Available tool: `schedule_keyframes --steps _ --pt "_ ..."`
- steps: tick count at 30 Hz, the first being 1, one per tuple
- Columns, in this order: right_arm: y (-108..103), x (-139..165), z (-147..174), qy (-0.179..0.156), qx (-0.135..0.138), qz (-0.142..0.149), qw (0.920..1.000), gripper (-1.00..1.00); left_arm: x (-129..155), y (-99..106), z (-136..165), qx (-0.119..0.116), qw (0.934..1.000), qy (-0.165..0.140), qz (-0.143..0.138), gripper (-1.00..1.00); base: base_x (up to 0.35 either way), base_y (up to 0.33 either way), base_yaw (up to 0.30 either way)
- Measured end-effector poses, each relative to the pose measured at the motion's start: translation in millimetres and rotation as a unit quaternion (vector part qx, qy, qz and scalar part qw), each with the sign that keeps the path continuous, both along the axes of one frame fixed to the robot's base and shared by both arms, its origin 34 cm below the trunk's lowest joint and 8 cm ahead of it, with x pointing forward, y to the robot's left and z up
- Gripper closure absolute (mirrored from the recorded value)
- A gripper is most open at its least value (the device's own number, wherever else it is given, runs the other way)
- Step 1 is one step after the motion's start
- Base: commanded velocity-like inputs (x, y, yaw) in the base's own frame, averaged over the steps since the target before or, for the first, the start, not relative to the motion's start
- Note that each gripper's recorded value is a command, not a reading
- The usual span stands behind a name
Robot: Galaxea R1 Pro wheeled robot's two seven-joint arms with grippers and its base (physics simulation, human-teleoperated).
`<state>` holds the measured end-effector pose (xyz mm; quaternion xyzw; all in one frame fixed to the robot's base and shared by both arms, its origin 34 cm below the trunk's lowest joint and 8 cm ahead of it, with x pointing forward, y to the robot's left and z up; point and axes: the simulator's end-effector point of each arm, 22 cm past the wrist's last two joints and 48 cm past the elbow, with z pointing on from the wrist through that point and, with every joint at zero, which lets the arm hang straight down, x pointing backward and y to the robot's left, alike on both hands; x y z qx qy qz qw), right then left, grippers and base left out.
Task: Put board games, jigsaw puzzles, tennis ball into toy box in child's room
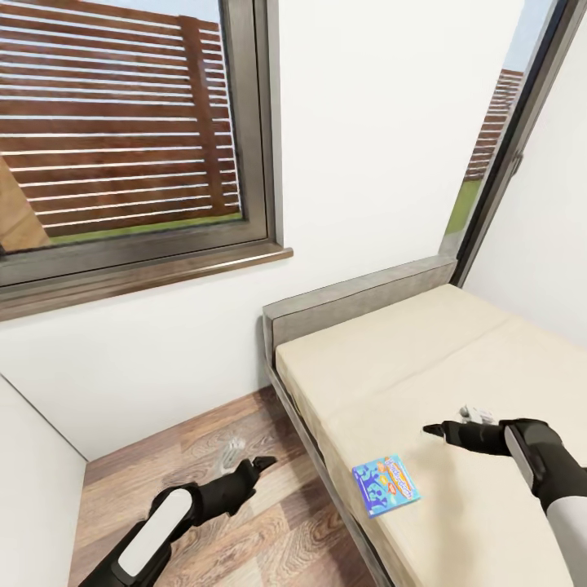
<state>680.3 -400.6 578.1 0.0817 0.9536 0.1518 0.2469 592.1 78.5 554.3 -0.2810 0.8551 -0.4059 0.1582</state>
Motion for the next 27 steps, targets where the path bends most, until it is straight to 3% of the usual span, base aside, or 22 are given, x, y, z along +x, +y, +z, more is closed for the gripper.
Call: schedule_keyframes --steps 8,17,27 --pt "-27.8 31.1 48.6 -0.079 -0.023 -0.020 0.9964 -1.00 -2.9 10.1 -27.3 -0.009 0.9991 -0.001 0.041 -1.00 0.000 0.000 0.000" --pt "-38.2 43.3 85.7 -0.130 -0.046 -0.021 0.9903 -1.00 -20.6 3.9 -51.4 0.010 0.9998 -0.011 0.017 -1.00 0.000 0.000 0.000" --pt "-31.1 29.5 129.5 -0.191 -0.083 -0.007 0.9780 -1.00 -38.8 -13.1 -66.0 -0.043 0.9988 -0.010 0.021 -1.00 0.000 0.000 0.000"
